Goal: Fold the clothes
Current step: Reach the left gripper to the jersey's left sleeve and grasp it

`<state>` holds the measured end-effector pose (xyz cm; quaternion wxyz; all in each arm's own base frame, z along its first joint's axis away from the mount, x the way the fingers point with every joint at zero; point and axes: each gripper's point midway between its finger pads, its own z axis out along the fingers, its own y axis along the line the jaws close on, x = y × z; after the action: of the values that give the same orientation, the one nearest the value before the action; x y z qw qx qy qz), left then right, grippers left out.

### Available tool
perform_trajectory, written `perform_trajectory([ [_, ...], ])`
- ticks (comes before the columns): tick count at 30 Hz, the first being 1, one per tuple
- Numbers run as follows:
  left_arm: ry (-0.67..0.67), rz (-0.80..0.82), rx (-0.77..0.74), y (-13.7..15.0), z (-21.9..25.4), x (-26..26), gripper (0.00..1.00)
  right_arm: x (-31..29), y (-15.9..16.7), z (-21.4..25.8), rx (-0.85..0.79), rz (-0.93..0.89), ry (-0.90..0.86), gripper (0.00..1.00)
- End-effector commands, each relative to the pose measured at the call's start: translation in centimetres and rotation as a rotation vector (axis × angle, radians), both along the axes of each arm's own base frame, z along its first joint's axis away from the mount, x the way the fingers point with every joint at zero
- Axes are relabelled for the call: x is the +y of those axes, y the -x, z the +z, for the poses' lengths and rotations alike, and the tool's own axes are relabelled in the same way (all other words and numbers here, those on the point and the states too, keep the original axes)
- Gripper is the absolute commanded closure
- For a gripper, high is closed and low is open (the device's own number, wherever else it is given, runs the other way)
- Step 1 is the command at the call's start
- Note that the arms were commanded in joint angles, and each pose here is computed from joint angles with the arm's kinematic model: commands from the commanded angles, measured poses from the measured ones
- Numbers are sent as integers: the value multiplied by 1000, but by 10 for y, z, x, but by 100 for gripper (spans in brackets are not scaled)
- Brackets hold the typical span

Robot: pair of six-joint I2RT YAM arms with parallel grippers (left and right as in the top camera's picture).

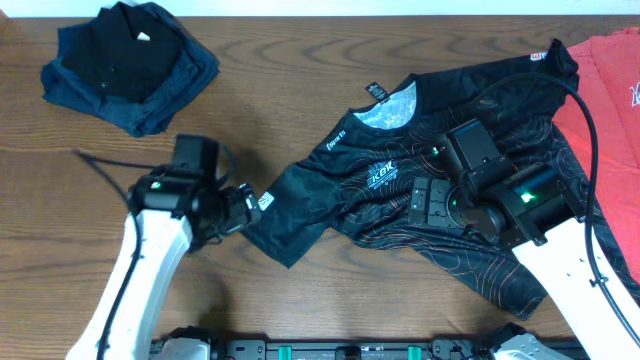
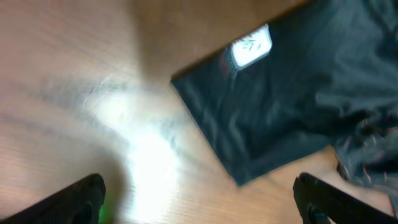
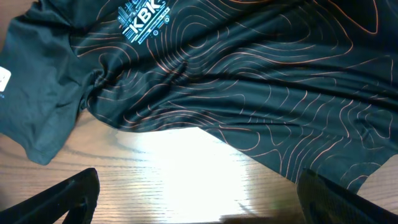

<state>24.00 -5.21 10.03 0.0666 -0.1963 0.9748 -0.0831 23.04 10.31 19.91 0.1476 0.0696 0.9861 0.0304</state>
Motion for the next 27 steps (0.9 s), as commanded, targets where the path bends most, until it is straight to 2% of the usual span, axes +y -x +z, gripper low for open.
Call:
perform_trajectory([
  [1, -46, 23, 13, -12, -12, 4, 2, -1, 1, 0, -3, -11, 6, 1],
  [12, -69, 13, 218, -5, -64, 3, 2, -2, 2, -2, 5, -11, 10, 1],
  [24, -80, -37, 280, -8, -95, 2, 0, 0, 3, -3, 9, -8, 3, 1],
  [27, -79, -37, 271, -10, -99, 2, 3, 1, 4, -3, 14, -5, -6, 1],
])
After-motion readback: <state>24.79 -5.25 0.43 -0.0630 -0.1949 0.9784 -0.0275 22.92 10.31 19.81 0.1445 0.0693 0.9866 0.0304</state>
